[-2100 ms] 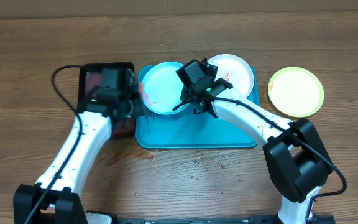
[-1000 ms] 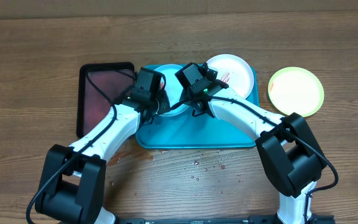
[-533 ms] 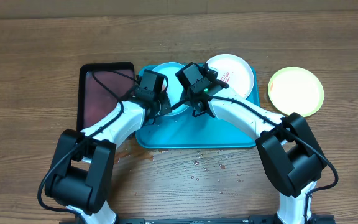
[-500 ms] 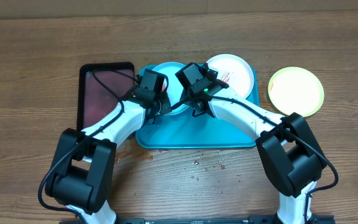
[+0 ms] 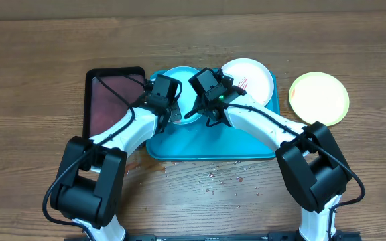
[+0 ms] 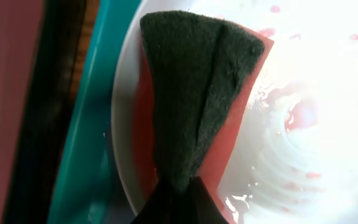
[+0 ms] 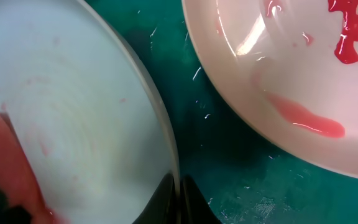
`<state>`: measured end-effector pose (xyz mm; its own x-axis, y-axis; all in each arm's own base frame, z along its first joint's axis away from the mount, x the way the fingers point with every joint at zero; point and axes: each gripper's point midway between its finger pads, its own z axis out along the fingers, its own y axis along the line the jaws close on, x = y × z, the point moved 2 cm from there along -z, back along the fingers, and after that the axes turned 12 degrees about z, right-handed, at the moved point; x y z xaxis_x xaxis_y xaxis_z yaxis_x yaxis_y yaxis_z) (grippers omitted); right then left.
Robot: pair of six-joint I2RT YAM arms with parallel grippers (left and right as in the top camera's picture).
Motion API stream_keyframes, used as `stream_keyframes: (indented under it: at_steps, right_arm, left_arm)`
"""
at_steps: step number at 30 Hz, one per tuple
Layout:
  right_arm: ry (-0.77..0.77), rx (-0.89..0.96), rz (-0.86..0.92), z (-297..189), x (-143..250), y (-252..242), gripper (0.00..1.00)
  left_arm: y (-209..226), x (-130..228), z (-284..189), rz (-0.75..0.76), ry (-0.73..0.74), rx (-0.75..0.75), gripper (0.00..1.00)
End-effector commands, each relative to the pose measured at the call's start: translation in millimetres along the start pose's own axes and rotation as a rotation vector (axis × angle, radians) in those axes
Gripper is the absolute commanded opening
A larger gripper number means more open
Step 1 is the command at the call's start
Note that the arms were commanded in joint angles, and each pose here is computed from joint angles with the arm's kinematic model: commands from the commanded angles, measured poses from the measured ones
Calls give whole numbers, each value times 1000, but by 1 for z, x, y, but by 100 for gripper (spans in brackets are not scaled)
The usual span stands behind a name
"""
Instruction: Clean dirty plates on tray and stack at the side
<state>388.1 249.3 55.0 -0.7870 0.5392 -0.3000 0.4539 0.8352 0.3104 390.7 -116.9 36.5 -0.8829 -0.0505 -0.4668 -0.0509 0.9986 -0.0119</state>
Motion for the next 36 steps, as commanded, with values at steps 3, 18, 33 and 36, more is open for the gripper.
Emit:
stream_keyframes:
  at_steps: [3, 18, 33, 36]
  right_arm:
    - [-4, 5, -25, -3, -2, 0, 4]
    - [-3, 5, -25, -3, -2, 0, 4]
    - [-4, 5, -25, -3, -2, 0, 4]
    - [-3, 5, -25, -3, -2, 0, 4]
  left_arm:
    - [6, -22, 1, 23, -50, -67, 4]
    - [-18, -3, 18, 36, 46, 68, 4]
    - [-57, 22, 12, 75, 174, 326, 4]
    - [-60, 23, 11, 82, 180, 349, 4]
